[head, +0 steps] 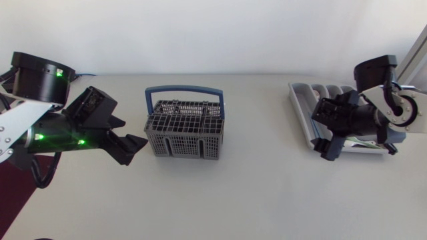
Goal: Transfer all utensils from the basket to the drawer tray.
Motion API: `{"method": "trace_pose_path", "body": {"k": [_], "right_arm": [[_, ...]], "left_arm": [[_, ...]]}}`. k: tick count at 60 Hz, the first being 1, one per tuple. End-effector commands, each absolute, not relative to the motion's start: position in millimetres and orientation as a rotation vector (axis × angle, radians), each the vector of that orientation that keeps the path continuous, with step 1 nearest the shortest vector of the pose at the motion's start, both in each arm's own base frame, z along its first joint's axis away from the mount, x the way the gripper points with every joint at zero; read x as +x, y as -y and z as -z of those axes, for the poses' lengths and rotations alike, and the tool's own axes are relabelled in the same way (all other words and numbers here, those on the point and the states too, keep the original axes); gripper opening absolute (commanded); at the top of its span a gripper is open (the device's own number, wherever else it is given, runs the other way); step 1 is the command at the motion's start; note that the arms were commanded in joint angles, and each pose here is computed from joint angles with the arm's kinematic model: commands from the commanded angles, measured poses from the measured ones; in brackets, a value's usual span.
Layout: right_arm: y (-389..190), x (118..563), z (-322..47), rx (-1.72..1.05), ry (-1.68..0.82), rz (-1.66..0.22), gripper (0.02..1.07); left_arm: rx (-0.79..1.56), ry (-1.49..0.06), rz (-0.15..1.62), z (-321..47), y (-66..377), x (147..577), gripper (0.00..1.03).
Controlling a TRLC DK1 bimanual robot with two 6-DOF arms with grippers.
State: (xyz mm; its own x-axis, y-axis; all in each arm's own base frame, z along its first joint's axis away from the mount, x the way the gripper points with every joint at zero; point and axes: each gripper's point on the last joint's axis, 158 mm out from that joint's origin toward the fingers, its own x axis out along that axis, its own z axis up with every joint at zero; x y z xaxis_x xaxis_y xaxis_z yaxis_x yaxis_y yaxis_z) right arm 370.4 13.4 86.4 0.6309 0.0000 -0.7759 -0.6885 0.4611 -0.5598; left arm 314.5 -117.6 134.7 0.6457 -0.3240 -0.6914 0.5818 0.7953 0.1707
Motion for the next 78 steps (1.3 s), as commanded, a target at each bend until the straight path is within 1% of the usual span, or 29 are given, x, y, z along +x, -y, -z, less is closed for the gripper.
{"method": "trace_pose_path", "body": {"k": [1, 10, 18, 26, 30, 39, 42, 52, 60, 66, 73, 78], "right_arm": [[-42.6, 357.8, -81.8, -0.928, -0.796, -0.505, 1.02], [-90.7, 349.0, -85.0, -0.830, -0.762, -0.551, 1.02], [-135.7, 333.4, -88.5, -0.690, -0.741, -0.634, 1.02], [-159.5, 322.9, -99.8, -0.604, -0.702, -0.694, 1.02], [-171.8, 313.3, -105.5, -0.568, -0.681, -0.745, 1.02], [-177.9, 305.5, -112.4, -0.481, -0.677, -0.748, 1.02], [-178.2, 304.1, -114.9, -0.442, -0.684, -0.737, 1.02], [-174.9, 298.1, -131.7, -0.376, -0.644, -0.706, 1.02], [-168.2, 293.2, -143.9, -0.349, -0.605, -0.677, 1.02], [-158.2, 290.2, -153.7, -0.345, -0.566, -0.642, 1.02], [-145.1, 285.8, -156.8, -0.340, -0.539, -0.604, 1.02], [-138.2, 283.3, -156.3, -0.355, -0.523, -0.576, 1.02]], "left_arm": [[0.400, -0.694, 0.524, -128.0, 106.7, 312.2, 0.98], [0.372, -0.685, 0.497, -120.9, 92.1, 310.8, 0.98], [0.339, -0.680, 0.468, -116.9, 78.4, 309.4, 0.98], [0.299, -0.694, 0.441, -111.4, 71.1, 306.6, 0.98], [0.284, -0.674, 0.422, -114.2, 67.8, 307.2, 0.98], [0.258, -0.581, 0.371, -135.9, 58.5, 307.3, 0.98], [0.250, -0.553, 0.378, -142.1, 58.5, 304.2, 0.98], [0.235, -0.560, 0.339, -135.1, 46.1, 301.5, 0.98], [0.235, -0.520, 0.301, -145.8, 36.0, 300.7, 0.98], [0.246, -0.472, 0.294, -155.0, 36.2, 296.3, 0.98], [0.227, -0.420, 0.282, -165.0, 37.5, 291.7, 0.98], [0.229, -0.430, 0.291, -159.9, 39.9, 290.0, 0.98]]}}
